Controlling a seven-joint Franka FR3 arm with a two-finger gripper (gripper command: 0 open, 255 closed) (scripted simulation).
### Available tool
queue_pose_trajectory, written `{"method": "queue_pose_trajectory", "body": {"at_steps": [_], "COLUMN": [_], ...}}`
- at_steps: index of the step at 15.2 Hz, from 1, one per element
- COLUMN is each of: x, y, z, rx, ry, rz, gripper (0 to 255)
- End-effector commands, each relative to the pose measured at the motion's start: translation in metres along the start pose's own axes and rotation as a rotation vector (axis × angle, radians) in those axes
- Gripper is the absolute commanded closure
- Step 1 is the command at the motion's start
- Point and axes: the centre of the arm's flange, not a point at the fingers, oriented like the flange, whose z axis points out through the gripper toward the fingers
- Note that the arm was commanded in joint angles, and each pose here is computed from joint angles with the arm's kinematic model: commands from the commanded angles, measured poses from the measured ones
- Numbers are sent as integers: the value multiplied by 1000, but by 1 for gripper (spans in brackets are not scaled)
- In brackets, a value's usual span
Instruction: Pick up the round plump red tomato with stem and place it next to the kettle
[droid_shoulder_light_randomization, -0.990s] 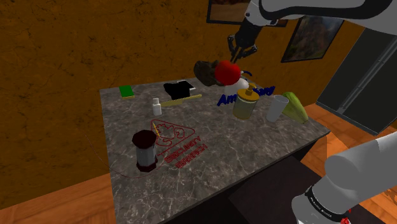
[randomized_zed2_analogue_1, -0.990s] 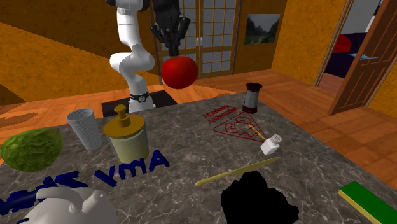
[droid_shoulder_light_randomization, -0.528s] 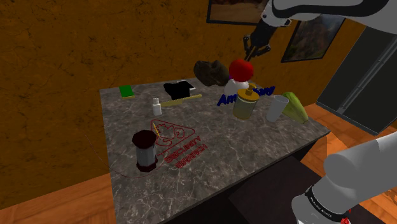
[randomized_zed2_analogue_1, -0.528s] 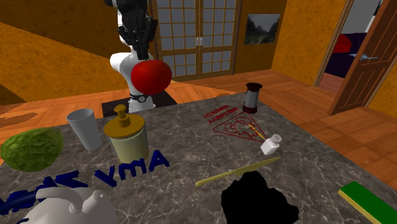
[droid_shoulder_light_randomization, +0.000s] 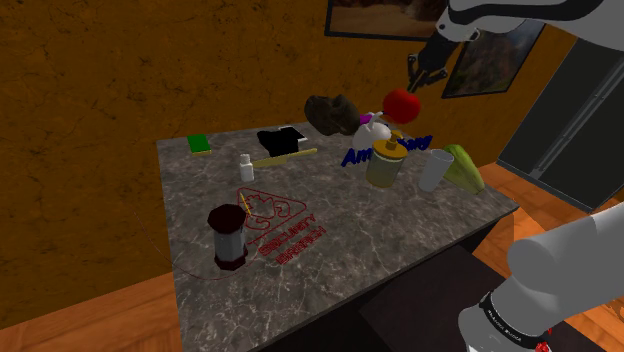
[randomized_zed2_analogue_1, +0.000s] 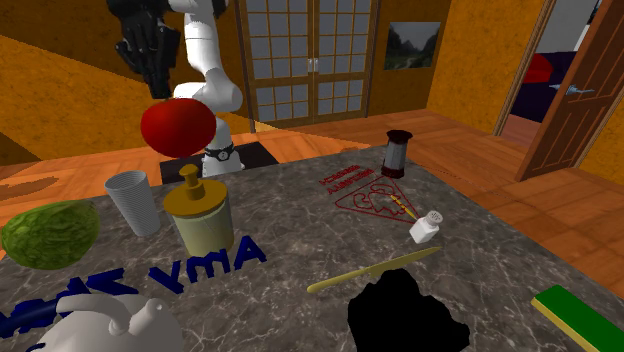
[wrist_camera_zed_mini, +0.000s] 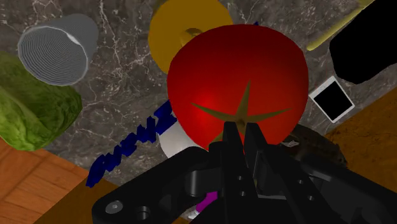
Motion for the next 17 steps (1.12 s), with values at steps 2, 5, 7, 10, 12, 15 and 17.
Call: {"method": "queue_pose_trajectory", "body": {"at_steps": [2, 5, 7, 10, 12, 15, 17], "x": [28, 57, 76, 101, 98, 95, 93], "y": [29, 56, 74, 97, 99, 103, 105], "z": [0, 0, -1, -1, 9, 24, 34], "rx": [1, 1, 1, 1, 1, 1, 1], "ry": [1, 1, 1, 1, 1, 1, 1], "rz": [-1, -1, -1, -1, -1, -1, -1], "gripper": [255, 255, 255, 255, 255, 255, 255]}}
